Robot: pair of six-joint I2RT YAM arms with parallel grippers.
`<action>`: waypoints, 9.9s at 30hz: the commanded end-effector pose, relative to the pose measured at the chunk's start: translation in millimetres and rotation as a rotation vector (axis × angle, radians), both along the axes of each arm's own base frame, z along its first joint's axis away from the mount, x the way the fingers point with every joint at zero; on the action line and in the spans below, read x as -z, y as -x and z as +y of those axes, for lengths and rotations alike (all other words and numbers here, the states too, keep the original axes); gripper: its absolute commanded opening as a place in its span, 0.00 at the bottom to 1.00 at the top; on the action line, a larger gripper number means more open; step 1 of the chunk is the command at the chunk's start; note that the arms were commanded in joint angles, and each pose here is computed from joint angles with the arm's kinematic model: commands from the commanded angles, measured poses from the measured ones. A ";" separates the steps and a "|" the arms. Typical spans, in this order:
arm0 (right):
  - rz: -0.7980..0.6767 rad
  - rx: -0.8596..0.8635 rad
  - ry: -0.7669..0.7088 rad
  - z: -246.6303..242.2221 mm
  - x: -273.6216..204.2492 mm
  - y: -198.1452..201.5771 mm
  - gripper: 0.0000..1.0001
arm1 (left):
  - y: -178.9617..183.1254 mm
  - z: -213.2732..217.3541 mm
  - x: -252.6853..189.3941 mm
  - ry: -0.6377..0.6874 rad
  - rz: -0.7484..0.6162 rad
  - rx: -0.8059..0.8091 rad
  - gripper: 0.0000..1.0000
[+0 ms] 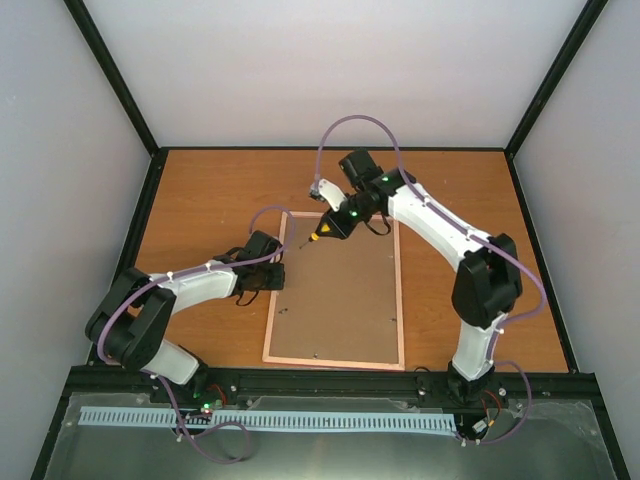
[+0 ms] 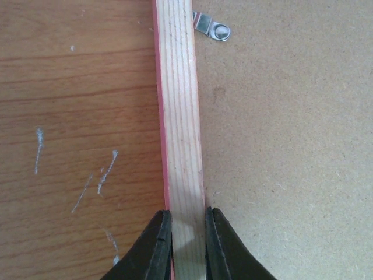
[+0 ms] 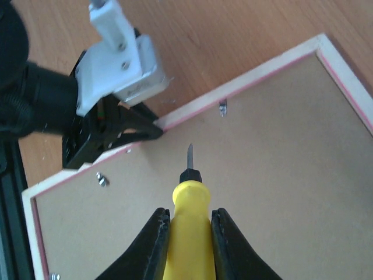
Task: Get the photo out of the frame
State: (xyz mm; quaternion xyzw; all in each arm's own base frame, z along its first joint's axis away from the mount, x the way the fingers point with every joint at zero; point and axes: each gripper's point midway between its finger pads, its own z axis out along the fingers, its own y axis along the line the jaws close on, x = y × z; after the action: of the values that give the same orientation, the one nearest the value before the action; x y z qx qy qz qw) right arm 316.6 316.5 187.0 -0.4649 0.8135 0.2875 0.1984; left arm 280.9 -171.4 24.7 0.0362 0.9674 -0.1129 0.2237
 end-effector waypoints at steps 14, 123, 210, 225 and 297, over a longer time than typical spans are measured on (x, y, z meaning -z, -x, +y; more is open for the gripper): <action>0.039 -0.003 0.054 51.7 39.0 -29.8 0.03 | 11.8 -7.4 22.7 0.035 0.083 -0.001 0.22; -0.228 0.073 0.091 -102.0 -9.8 45.5 0.03 | 6.1 -7.1 32.2 0.022 0.136 -0.077 0.01; -0.331 0.139 0.474 -256.9 22.4 -36.8 0.03 | -70.0 3.7 -81.7 -0.214 -0.030 0.101 0.61; -0.263 0.096 0.594 -284.1 63.4 -62.8 0.03 | 38.4 -36.5 -63.5 0.220 0.143 -0.155 0.56; -0.017 -0.031 0.160 -168.8 -18.4 46.6 0.03 | -18.5 -3.0 -44.9 0.170 0.066 -0.236 0.55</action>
State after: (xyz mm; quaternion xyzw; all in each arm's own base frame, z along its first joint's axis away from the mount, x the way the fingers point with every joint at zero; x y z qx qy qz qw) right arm 252.3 116.1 185.4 -0.5345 0.8199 0.1577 0.1310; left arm 323.3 -150.4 75.8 -0.1024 0.9558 -0.1372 0.2390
